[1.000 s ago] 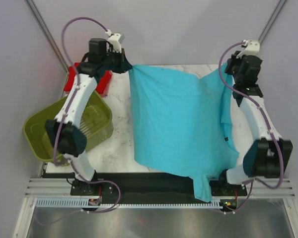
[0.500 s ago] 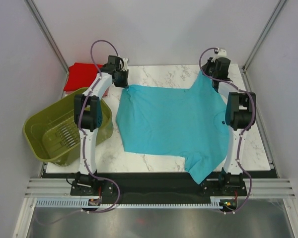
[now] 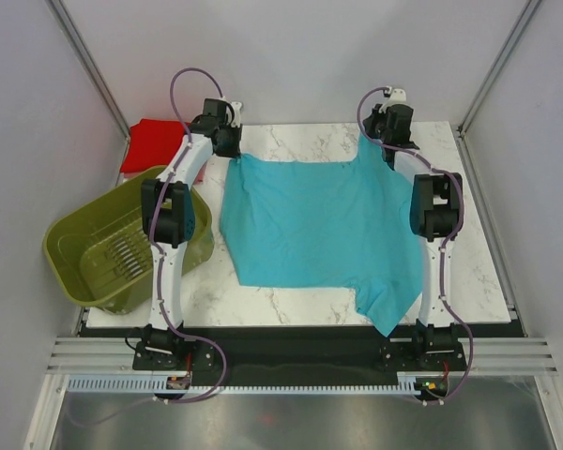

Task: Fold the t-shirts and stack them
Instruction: Flatten the tshirt out

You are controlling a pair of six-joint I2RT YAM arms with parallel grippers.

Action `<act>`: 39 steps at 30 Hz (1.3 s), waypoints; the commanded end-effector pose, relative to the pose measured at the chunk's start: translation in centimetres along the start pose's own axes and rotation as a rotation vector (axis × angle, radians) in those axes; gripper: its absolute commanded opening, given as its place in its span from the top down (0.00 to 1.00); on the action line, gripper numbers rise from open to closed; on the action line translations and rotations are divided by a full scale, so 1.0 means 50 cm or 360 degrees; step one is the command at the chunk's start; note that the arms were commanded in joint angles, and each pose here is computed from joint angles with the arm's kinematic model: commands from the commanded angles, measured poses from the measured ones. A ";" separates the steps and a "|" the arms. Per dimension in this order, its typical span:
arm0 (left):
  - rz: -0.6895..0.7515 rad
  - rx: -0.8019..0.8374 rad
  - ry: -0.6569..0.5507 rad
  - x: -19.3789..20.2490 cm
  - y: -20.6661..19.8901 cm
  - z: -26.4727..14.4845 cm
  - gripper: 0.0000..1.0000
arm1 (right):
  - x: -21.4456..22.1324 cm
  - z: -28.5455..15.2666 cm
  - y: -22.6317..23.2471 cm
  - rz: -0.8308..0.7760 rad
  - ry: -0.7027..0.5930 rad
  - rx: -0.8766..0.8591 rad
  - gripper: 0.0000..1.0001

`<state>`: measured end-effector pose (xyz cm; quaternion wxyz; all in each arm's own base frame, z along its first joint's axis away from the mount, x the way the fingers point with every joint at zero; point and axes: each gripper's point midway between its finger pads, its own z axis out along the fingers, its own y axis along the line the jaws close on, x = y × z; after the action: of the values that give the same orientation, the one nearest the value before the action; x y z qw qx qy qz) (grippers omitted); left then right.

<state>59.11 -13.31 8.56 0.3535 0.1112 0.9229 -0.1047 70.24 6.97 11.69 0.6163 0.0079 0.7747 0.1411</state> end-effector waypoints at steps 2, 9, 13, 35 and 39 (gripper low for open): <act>0.0091 -0.0055 -0.0156 -0.074 0.021 -0.033 0.98 | -0.056 -0.001 -0.037 -0.0068 -0.0085 0.0117 1.00; 0.0113 0.0128 -0.0253 -0.113 -0.001 -0.036 0.98 | -0.096 -0.012 -0.076 -0.0071 -0.0165 0.0177 1.00; 0.0110 0.0138 -0.0312 -0.139 -0.001 -0.023 0.98 | -0.115 -0.011 -0.085 -0.0107 -0.0206 0.0226 1.00; 0.0381 -0.0002 -0.0273 -0.117 0.041 -0.010 0.98 | -0.146 -0.088 -0.137 -0.0061 -0.0238 0.0394 1.00; 0.0502 -0.0062 -0.0258 -0.116 0.051 -0.029 0.98 | -0.155 -0.131 -0.144 -0.0063 -0.0239 0.0461 1.00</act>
<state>62.50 -12.32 7.58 0.3905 0.1977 0.8952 -0.0837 67.57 -2.22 10.41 0.6059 0.0839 0.7908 0.0231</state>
